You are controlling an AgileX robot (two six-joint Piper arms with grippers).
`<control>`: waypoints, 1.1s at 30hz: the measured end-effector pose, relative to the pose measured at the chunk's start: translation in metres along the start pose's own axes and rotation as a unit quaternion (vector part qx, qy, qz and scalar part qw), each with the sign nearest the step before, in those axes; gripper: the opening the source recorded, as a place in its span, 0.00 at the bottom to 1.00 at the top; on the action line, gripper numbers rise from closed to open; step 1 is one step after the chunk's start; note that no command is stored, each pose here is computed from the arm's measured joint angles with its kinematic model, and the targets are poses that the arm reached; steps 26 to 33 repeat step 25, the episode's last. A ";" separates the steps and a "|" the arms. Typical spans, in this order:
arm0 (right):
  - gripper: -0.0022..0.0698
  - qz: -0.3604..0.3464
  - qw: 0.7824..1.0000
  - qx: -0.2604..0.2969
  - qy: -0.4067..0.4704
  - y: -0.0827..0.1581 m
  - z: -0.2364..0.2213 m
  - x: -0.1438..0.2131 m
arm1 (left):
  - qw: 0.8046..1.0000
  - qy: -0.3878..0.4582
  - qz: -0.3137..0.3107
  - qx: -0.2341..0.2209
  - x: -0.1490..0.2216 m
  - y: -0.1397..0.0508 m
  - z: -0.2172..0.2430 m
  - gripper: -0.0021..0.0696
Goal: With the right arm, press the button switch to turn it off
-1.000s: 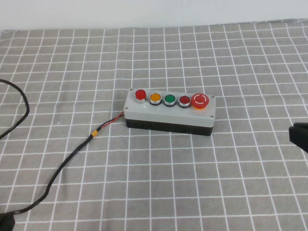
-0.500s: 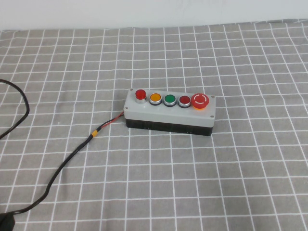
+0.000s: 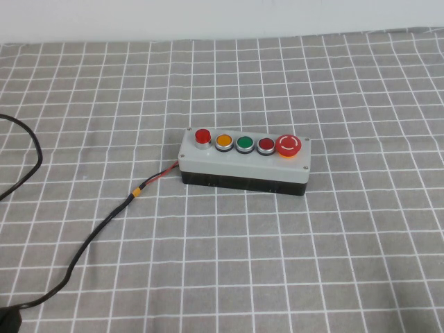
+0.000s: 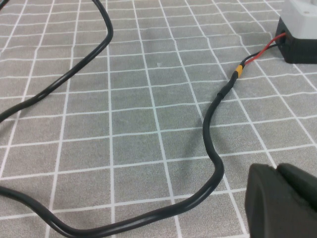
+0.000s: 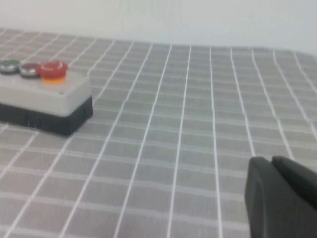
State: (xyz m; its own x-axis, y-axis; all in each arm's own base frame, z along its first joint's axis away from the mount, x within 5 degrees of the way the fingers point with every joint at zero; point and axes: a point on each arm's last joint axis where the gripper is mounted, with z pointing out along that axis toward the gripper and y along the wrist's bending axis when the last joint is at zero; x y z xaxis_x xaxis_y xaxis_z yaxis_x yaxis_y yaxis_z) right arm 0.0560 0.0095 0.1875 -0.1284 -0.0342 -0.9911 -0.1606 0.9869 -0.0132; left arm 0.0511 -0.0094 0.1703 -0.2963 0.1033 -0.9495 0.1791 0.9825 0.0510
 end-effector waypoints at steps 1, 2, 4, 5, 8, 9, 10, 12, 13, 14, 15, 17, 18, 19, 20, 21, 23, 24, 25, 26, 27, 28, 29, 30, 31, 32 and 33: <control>0.01 0.004 1.000 0.000 0.008 0.000 -0.001 0.002 | 1.000 0.000 0.000 0.000 0.000 0.000 0.000 0.02; 0.01 0.009 1.000 -0.002 0.020 0.001 -0.001 0.004 | 1.000 0.000 0.000 0.000 0.000 0.000 0.000 0.02; 0.01 0.017 0.999 -0.006 0.039 0.001 -0.001 0.008 | 1.000 0.000 0.000 0.000 0.000 0.000 0.000 0.02; 0.01 0.019 0.999 -0.007 0.047 0.002 -0.001 0.009 | 1.000 0.000 0.000 0.000 0.000 0.000 0.000 0.02; 0.01 0.024 0.998 -0.010 0.063 0.002 -0.001 0.012 | 1.000 0.000 0.000 0.000 0.000 0.000 0.000 0.02; 0.01 0.024 0.998 -0.010 0.064 0.002 -0.001 0.012 | 1.000 0.000 0.000 0.000 0.000 0.000 0.000 0.02; 0.01 0.025 0.998 -0.010 0.065 0.002 -0.001 0.012 | 1.000 0.000 0.000 0.000 0.000 0.000 0.000 0.02; 0.01 0.025 0.998 -0.010 0.065 0.002 -0.001 0.012 | 1.000 0.000 0.000 0.000 0.000 0.000 0.000 0.02; 0.01 0.025 0.998 -0.010 0.065 0.002 -0.001 0.012 | 1.000 0.000 0.000 0.000 0.000 0.000 0.000 0.02; 0.01 0.025 0.998 -0.010 0.065 0.002 -0.001 0.012 | 1.000 0.000 0.000 0.000 0.000 0.000 0.000 0.02; 0.01 0.025 0.998 -0.010 0.065 0.002 -0.001 0.012 | 1.000 0.000 0.000 0.000 0.000 0.000 0.000 0.02; 0.01 0.025 0.998 -0.010 0.065 0.002 -0.001 0.012 | 1.000 0.000 0.000 0.000 0.000 0.000 0.000 0.02; 0.01 0.025 0.998 -0.010 0.065 0.002 -0.001 0.012 | 1.000 0.000 0.000 0.000 0.000 0.000 0.000 0.02; 0.01 0.025 0.998 -0.011 0.065 0.002 -0.001 0.012 | 1.000 0.000 0.000 0.000 0.000 0.000 0.000 0.02; 0.01 0.025 0.998 -0.011 0.065 0.002 -0.001 0.012 | 1.000 0.000 0.000 0.000 0.000 0.000 0.000 0.02; 0.01 0.025 0.998 -0.011 0.065 0.002 -0.001 0.012 | 1.000 0.000 0.000 0.000 0.000 0.000 0.000 0.02; 0.01 0.025 0.998 -0.011 0.065 0.002 -0.001 0.012 | 1.000 0.000 0.000 0.000 0.000 0.000 0.000 0.02; 0.01 0.025 0.998 -0.011 0.065 0.002 -0.001 0.012 | 1.000 0.000 0.000 0.000 0.000 0.000 0.000 0.02; 0.01 0.025 0.998 -0.011 0.065 0.002 -0.001 0.012 | 1.000 0.000 0.000 0.000 0.000 0.000 0.000 0.02; 0.01 0.025 0.998 -0.011 0.065 0.002 -0.001 0.012 | 1.000 0.000 0.000 0.000 0.000 0.000 0.000 0.02; 0.01 0.025 0.998 -0.011 0.065 0.002 -0.001 0.012 | 1.000 0.000 0.000 0.000 0.000 0.000 0.000 0.02; 0.01 0.025 0.998 -0.011 0.065 0.002 -0.001 0.012 | 1.000 0.000 0.000 0.000 0.000 0.000 0.000 0.02; 0.01 0.025 0.998 -0.011 0.065 0.002 -0.001 0.012 | 1.000 0.000 0.000 0.000 0.000 0.000 0.000 0.02; 0.01 0.025 0.998 -0.011 0.065 0.002 -0.001 0.012 | 1.000 0.000 0.000 0.000 0.000 0.000 0.000 0.02; 0.01 0.025 0.998 -0.011 0.065 0.002 -0.001 0.012 | 1.000 0.000 0.000 0.000 0.000 0.000 0.000 0.02; 0.01 0.025 0.998 -0.011 0.065 0.002 -0.001 0.012 | 1.000 0.000 0.000 0.000 0.000 0.000 0.000 0.02; 0.01 0.025 0.998 -0.011 0.065 0.002 -0.001 0.012 | 1.000 0.000 0.000 0.000 0.000 0.000 0.000 0.02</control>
